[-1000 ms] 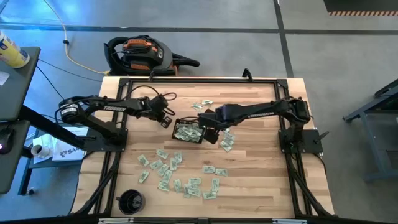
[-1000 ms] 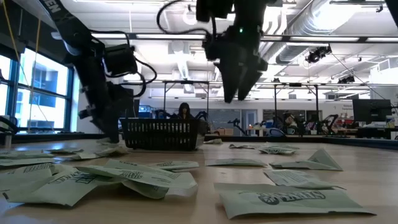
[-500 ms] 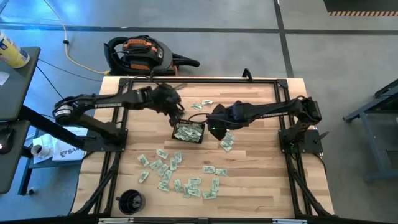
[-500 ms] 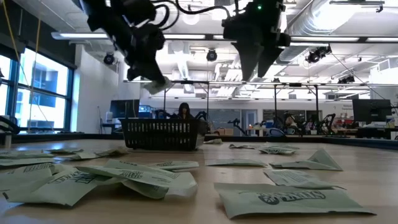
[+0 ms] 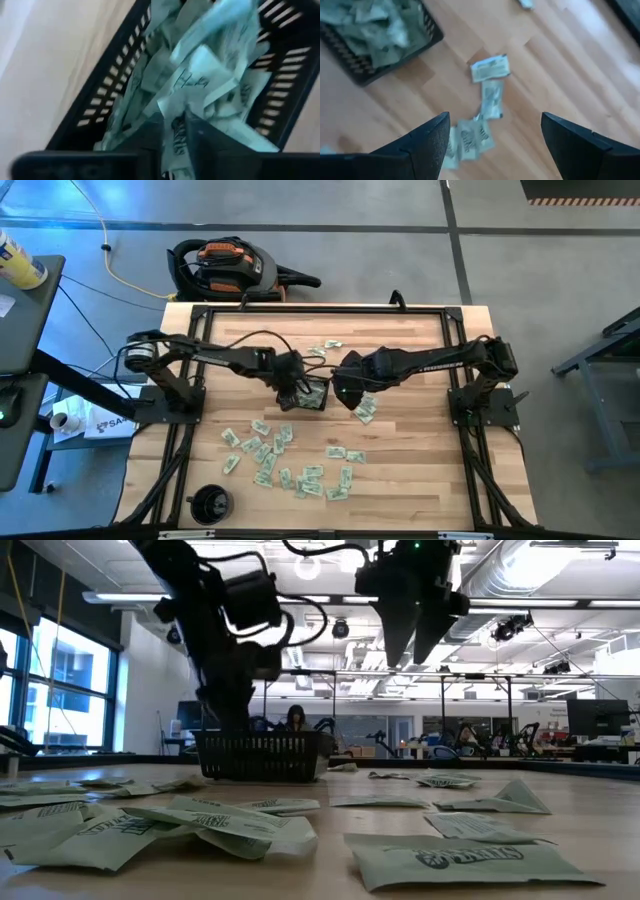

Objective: Pick and place Stevia / Truvia into bins
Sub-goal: Put the green stevia packet into the black basket

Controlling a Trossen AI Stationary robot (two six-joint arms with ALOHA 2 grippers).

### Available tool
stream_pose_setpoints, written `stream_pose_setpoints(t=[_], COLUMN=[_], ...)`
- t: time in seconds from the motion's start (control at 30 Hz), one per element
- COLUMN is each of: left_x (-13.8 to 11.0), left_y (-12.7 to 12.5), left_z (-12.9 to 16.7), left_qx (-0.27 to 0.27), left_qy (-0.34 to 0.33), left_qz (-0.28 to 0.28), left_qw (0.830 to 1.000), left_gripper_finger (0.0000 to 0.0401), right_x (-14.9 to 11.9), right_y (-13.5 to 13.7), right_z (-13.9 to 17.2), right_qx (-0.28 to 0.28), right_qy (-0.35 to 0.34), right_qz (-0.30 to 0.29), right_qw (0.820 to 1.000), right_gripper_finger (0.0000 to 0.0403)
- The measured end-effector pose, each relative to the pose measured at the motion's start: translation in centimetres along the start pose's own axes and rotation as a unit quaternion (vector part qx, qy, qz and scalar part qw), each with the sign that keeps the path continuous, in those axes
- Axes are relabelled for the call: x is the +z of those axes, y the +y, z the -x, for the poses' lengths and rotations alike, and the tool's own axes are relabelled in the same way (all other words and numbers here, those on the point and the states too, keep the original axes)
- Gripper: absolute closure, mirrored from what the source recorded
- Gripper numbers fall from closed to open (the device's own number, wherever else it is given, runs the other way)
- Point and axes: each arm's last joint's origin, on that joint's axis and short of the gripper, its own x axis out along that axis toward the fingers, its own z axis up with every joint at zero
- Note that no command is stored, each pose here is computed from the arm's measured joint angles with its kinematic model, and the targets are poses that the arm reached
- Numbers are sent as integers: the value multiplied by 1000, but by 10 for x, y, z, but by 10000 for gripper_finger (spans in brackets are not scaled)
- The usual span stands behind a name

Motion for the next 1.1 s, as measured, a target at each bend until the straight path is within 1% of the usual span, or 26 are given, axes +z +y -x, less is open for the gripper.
stream_pose_setpoints(t=[0.07,0.13,0.2,0.3,0.4,0.47,0.5,0.63,0.7,0.8,0.93,1.0,1.1], left_x=[-2,-2,8,22,36,41,42,34,28,17,11,8,8], left_y=[1,0,-3,-6,-10,-12,-12,-9,-8,-4,-1,-1,0], left_z=[1,9,22,47,76,97,106,137,148,159,170,172,173], left_qx=[2,3,-1,-3,-8,-5,1,44,62,97,124,127,129], left_qy=[13,23,5,-20,-50,-60,-63,-68,-77,-71,-78,-79,-84], left_qz=[1,9,8,7,6,3,1,-4,1,20,48,60,76], left_qw=[1000,1000,1000,1000,999,998,998,997,995,993,988,987,985], left_gripper_finger=[254,228,208,184,171,167,166,165,165,165,165,165,165], right_x=[-4,-7,-14,-22,-20,-10,-4,25,42,63,79,84,92], right_y=[3,5,5,-1,-4,-8,-10,-34,-51,-77,-106,-112,-114], right_z=[1,1,-6,-31,-56,-62,-63,-66,-76,-99,-128,-140,-154], right_qx=[12,23,26,36,75,103,108,80,85,92,116,121,117], right_qy=[14,28,56,114,117,102,90,32,11,-1,6,16,22], right_qz=[1,-2,-18,-51,-60,-63,-64,-57,-47,-36,-17,8,54], right_qw=[1000,999,998,991,988,987,988,995,995,995,993,993,991], right_gripper_finger=[100,100,100,100,100,100,100,100,100,100,100,100,100])
